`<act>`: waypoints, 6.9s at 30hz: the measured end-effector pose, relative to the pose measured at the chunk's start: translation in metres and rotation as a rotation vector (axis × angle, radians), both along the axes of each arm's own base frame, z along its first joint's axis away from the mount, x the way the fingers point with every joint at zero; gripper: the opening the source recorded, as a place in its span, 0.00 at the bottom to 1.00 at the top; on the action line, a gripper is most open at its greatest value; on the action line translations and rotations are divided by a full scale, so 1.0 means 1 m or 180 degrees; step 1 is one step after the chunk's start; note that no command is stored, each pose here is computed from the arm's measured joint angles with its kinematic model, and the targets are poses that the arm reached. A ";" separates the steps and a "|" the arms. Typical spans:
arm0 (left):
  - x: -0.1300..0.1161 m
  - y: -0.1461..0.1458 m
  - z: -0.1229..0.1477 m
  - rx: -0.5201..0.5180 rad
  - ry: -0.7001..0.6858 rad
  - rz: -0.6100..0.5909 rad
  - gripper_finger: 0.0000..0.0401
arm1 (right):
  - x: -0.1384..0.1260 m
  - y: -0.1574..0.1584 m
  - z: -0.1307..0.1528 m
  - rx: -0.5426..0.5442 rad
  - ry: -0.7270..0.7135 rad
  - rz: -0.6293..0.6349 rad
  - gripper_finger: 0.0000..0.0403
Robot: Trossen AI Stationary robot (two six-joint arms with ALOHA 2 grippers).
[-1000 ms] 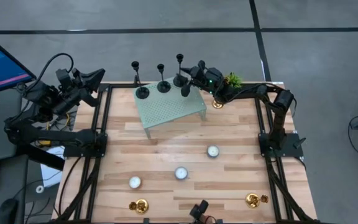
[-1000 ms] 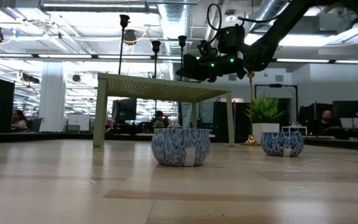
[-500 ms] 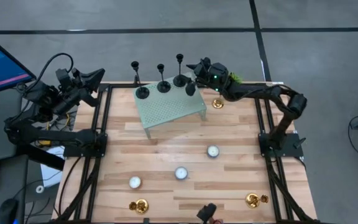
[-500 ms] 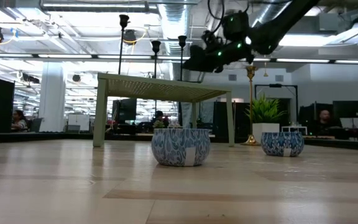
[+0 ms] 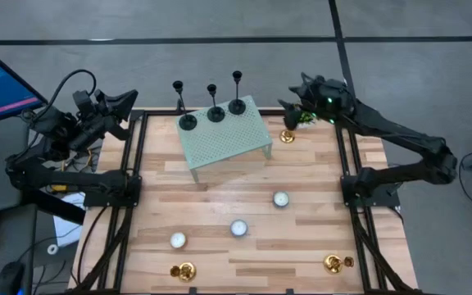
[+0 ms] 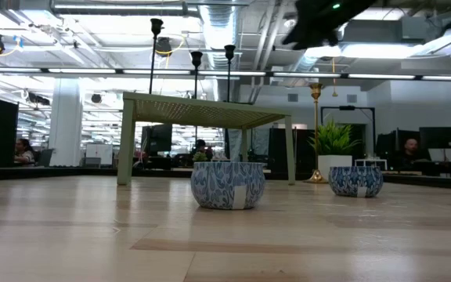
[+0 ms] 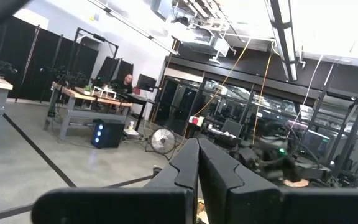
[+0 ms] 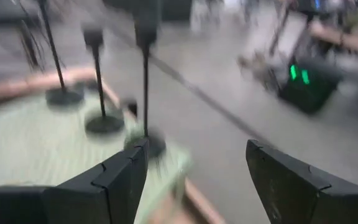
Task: Pick & Place candle stick holders
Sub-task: Put the top gold candle holder on the shelf, then put the right gold candle holder on the shelf aligned with the other gold candle holder
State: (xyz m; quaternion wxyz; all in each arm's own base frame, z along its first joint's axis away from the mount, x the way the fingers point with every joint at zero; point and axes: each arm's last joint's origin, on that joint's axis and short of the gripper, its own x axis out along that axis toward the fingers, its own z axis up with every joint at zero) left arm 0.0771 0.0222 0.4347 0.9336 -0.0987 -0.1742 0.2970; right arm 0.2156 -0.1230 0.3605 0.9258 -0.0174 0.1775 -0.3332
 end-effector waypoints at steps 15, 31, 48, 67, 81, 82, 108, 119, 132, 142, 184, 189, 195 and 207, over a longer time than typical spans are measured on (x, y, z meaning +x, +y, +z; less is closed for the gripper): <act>0.000 0.000 0.000 0.0002 -0.0014 0.0000 0.02 | -0.044 0.083 -0.107 0.0783 0.0708 -0.1010 0.65; 0.000 0.000 0.000 0.0002 -0.0014 0.0000 0.02 | -0.023 0.032 -0.149 0.0153 -0.0170 -0.1300 0.65; 0.000 0.000 0.000 0.0002 -0.0013 0.0000 0.02 | -0.014 0.000 -0.166 0.0307 -0.0204 -0.1169 0.28; 0.000 0.000 0.000 0.0002 -0.0014 0.0000 0.02 | -0.018 0.005 -0.047 -0.0227 -0.0372 -0.0976 0.00; 0.000 0.000 0.000 0.0000 -0.0015 0.0001 0.02 | 0.054 0.022 0.037 -0.0303 -0.0451 0.0161 0.00; 0.000 0.000 0.000 -0.0001 -0.0015 -0.0001 0.02 | 0.064 0.022 0.031 -0.0269 -0.0404 0.0243 0.00; 0.000 0.000 0.000 -0.0002 -0.0018 -0.0001 0.02 | 0.104 0.001 -0.026 -0.0076 -0.0398 0.0506 0.00; 0.000 0.000 0.001 0.0003 -0.0024 0.0000 0.02 | 0.096 -0.007 -0.028 -0.0205 -0.0447 0.0379 0.00; 0.000 0.000 0.001 0.0004 -0.0026 -0.0002 0.02 | 0.095 -0.018 -0.034 -0.0090 -0.0389 0.0338 0.00; 0.000 0.000 0.001 0.0004 -0.0026 -0.0002 0.02 | 0.094 -0.019 -0.035 -0.0045 -0.0381 0.0317 0.06; 0.024 -0.019 -0.031 -0.0668 0.0800 -0.2021 0.37 | -0.090 0.129 0.009 0.2591 0.0839 0.0283 0.66; 0.029 -0.022 -0.042 -0.1006 0.1116 -0.2198 0.44 | -0.087 0.154 -0.008 0.3218 0.1680 0.0047 0.66; 0.031 -0.022 -0.043 -0.1029 0.1147 -0.2187 0.44 | -0.051 0.187 -0.035 0.3737 0.2843 0.0167 0.66; 0.031 -0.022 -0.043 -0.0996 0.1150 -0.2186 0.42 | -0.031 0.219 -0.042 0.3426 0.2968 0.0260 0.66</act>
